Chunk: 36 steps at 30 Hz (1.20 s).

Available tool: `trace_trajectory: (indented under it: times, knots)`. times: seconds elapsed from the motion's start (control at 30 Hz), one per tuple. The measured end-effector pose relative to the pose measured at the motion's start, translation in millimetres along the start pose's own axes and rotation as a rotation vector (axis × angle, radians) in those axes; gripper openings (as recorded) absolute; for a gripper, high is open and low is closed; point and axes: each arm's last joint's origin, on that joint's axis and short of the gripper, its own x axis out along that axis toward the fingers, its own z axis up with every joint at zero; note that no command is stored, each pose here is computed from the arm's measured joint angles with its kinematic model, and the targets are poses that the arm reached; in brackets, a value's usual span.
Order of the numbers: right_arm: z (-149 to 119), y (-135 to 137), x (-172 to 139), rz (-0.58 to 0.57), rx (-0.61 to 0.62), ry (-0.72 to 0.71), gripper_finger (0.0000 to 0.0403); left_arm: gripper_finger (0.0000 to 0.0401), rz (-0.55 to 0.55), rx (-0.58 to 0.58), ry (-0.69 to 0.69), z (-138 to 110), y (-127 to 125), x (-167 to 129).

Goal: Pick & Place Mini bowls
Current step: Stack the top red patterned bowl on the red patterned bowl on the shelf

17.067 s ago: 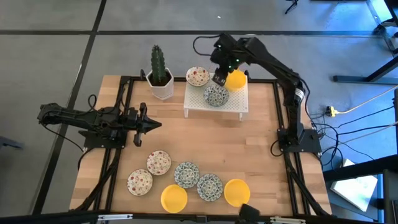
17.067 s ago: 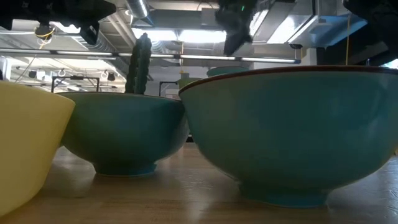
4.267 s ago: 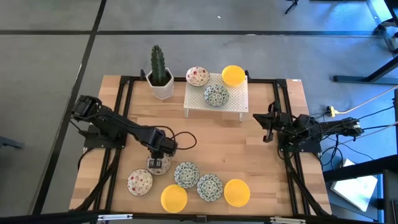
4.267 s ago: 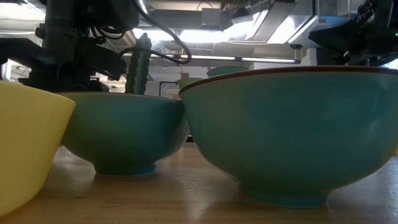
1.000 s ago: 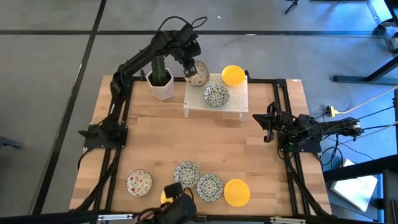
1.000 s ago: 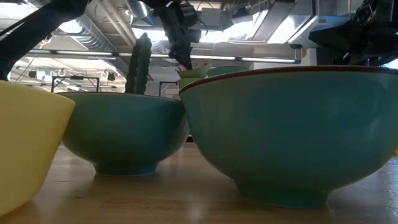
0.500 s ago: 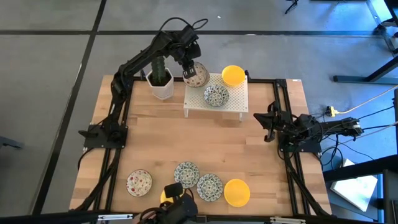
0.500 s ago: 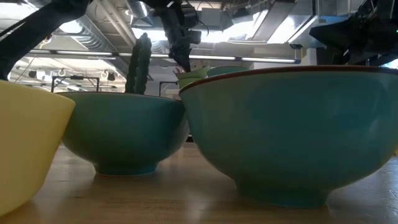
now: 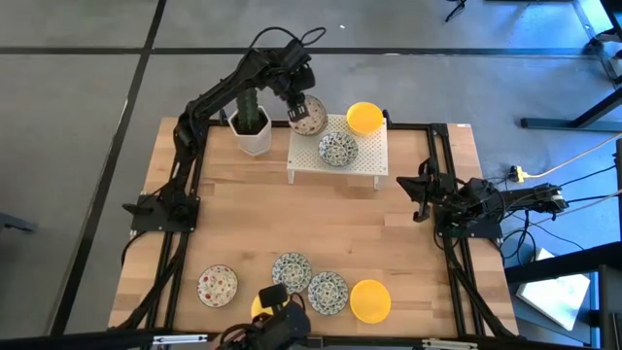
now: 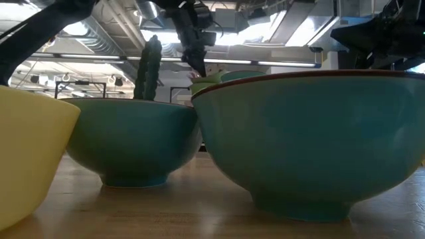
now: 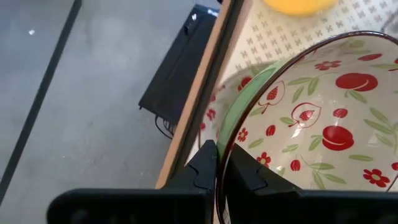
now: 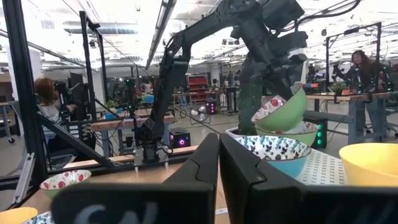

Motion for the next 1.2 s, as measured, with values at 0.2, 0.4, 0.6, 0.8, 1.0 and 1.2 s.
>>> trace_trajectory:
  times: [0.2, 0.4, 0.6, 0.8, 1.0, 1.2]
  knots:
    - [0, 0, 0, 0.0, -0.019, -0.001, 0.0016, 0.0008, -0.003, -0.001, -0.004, 1, 0, 5]
    - [0, 0, 0, 0.0, -0.021, -0.002, 0.0016, 0.0008, -0.02, -0.004, 0.043, -2, 0, 13]
    - [0, 0, 0, 0.001, -0.021, -0.002, 0.0016, 0.0008, -0.033, 0.004, 0.061, -2, -4, 21]
    - [0, 0, 0, 0.001, -0.02, -0.004, 0.0016, 0.0009, -0.044, 0.042, 0.071, -3, -5, 22]
    - [0, 0, 0, 0.002, -0.021, -0.004, 0.0016, 0.0034, -0.033, 0.079, 0.052, 1, -10, 22]
    - [0, 0, 0, 0.002, -0.02, -0.004, 0.0016, 0.0076, -0.035, 0.107, 0.05, 3, -15, 22]
